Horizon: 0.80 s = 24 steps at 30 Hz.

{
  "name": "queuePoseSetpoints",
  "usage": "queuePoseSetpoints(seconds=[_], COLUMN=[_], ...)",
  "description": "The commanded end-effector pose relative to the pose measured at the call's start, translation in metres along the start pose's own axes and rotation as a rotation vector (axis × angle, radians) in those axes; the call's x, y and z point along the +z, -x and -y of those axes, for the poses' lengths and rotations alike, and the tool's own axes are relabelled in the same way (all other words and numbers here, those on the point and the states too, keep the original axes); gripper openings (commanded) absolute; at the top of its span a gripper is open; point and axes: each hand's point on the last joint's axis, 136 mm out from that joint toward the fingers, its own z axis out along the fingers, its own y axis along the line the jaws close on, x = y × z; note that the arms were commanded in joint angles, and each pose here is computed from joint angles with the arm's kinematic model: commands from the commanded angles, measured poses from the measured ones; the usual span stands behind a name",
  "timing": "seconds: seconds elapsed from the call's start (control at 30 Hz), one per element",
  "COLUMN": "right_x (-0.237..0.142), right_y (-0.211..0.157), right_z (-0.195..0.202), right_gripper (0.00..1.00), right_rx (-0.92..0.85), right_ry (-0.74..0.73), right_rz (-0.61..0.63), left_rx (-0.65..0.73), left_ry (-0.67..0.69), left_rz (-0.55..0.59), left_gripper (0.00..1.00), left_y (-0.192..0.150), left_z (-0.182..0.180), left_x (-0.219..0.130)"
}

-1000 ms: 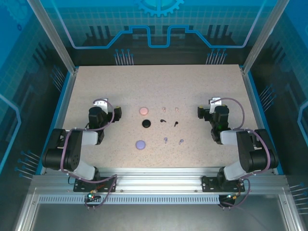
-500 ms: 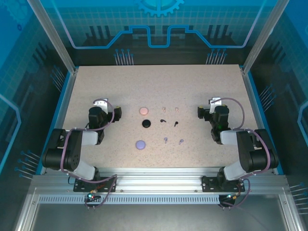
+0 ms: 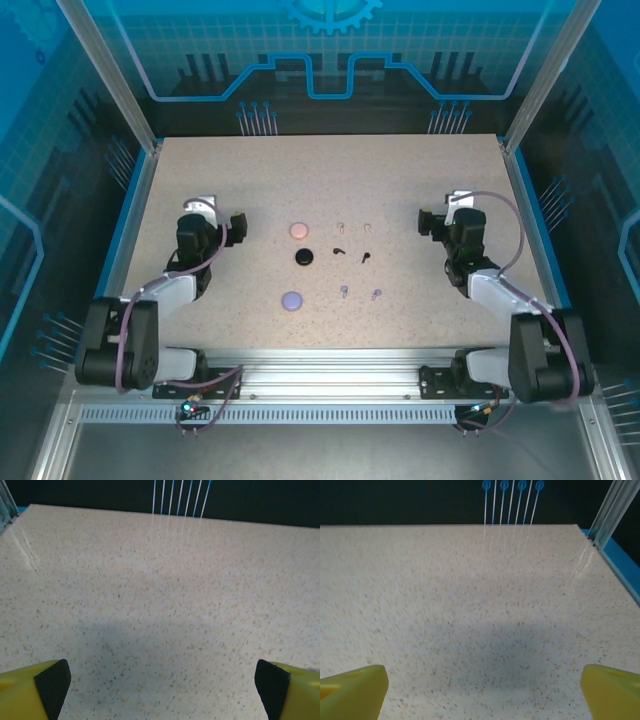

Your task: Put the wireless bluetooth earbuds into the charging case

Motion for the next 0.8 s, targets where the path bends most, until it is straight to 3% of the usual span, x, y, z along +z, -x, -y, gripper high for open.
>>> queuePoseSetpoints(seconds=[0.0,0.1,0.27,0.43,0.77], right_x=[-0.02,-0.036,-0.046,-0.056,-0.082], right_y=[-0.007,-0.001,0.0,-0.001,-0.017], right_z=[0.013,0.024,0.015,-0.013,-0.062], right_gripper=[1.0,1.0,1.0,1.0,1.0], right_rx=[0.15,0.274,0.279,0.286,0.28], right_ry=[-0.065,-0.093,-0.034,0.132,0.294], right_rz=[-0.114,-0.163,-0.249,-0.3,-0.439], left_rx=[-0.089,-0.181,-0.325,-0.387,-0.459], left_ry=[0.018,0.006,-0.029,-0.109,-0.229], left_rz=[-0.029,-0.06,-0.157,-0.213,-0.257], left_gripper=[0.99,0.99,0.99,0.99,0.99], left_y=[0.016,0.032,0.046,0.044,0.024], left_z=[-0.001,0.006,0.025,0.056,0.108], left_x=[-0.01,-0.017,-0.029,-0.044,-0.067])
